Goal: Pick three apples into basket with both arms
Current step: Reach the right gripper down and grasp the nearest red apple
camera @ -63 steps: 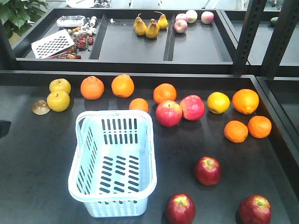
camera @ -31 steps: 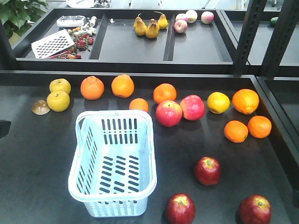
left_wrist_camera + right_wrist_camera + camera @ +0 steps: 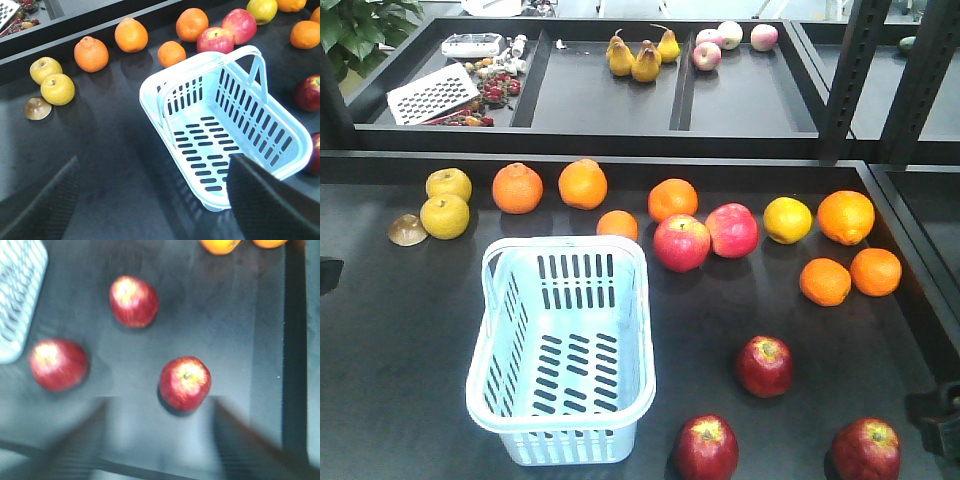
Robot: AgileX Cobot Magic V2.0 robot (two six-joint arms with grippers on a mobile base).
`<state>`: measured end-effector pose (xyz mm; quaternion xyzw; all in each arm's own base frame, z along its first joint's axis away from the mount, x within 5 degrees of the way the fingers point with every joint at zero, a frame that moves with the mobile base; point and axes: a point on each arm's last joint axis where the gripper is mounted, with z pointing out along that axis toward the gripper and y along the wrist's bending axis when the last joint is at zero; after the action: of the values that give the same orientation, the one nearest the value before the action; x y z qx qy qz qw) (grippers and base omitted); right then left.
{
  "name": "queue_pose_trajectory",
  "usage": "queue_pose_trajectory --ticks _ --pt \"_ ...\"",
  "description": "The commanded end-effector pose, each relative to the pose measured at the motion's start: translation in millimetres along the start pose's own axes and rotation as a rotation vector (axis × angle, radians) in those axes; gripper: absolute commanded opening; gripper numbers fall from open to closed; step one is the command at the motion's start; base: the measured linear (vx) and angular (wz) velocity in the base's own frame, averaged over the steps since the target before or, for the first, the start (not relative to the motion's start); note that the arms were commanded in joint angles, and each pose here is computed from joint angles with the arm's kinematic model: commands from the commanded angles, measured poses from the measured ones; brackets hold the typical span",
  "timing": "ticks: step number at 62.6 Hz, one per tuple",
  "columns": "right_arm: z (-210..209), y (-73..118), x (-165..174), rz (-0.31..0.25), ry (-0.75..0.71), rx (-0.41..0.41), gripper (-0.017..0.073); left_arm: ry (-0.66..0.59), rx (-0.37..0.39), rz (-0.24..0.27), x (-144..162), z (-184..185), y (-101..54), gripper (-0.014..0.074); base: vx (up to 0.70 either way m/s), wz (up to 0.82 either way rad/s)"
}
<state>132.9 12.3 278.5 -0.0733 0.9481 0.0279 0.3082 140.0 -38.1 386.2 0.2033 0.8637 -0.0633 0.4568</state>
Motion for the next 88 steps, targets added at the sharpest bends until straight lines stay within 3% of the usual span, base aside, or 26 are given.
queue_pose_trajectory --ticks 1,12,18,25,52,62,88 --pt "-1 -1.1 -14 -0.041 -0.053 -0.003 0.0678 -0.090 -0.016 -0.014 -11 -7 1.1 0.0565 0.00 0.00" --pt "25 6.3 -23 -0.148 0.007 -0.101 0.0704 -0.090 -0.016 -0.014 -11 -7 1.1 0.0565 0.00 0.00" --pt "43 18.1 -28 -0.255 0.033 -0.171 0.0689 -0.090 -0.016 -0.014 -11 -7 1.1 0.0565 0.00 0.00" --pt "67 33.6 -32 -0.342 0.107 -0.231 0.0675 -0.090 -0.016 -0.014 -11 -7 1.1 0.0565 0.00 0.00" --pt "140 109.3 -61 -0.561 0.229 -0.355 0.0654 -0.090 -0.016 -0.014 -11 -7 1.1 0.0565 0.00 0.00" --pt "170 121.5 -62 -0.583 0.278 -0.356 0.0650 -0.090 -0.016 -0.014 -11 -7 1.1 0.0565 0.00 0.00" --pt "225 127.5 -51 -0.592 0.381 -0.338 0.0634 -0.090 -0.016 -0.014 -11 -7 1.1 0.0565 0.00 0.00"
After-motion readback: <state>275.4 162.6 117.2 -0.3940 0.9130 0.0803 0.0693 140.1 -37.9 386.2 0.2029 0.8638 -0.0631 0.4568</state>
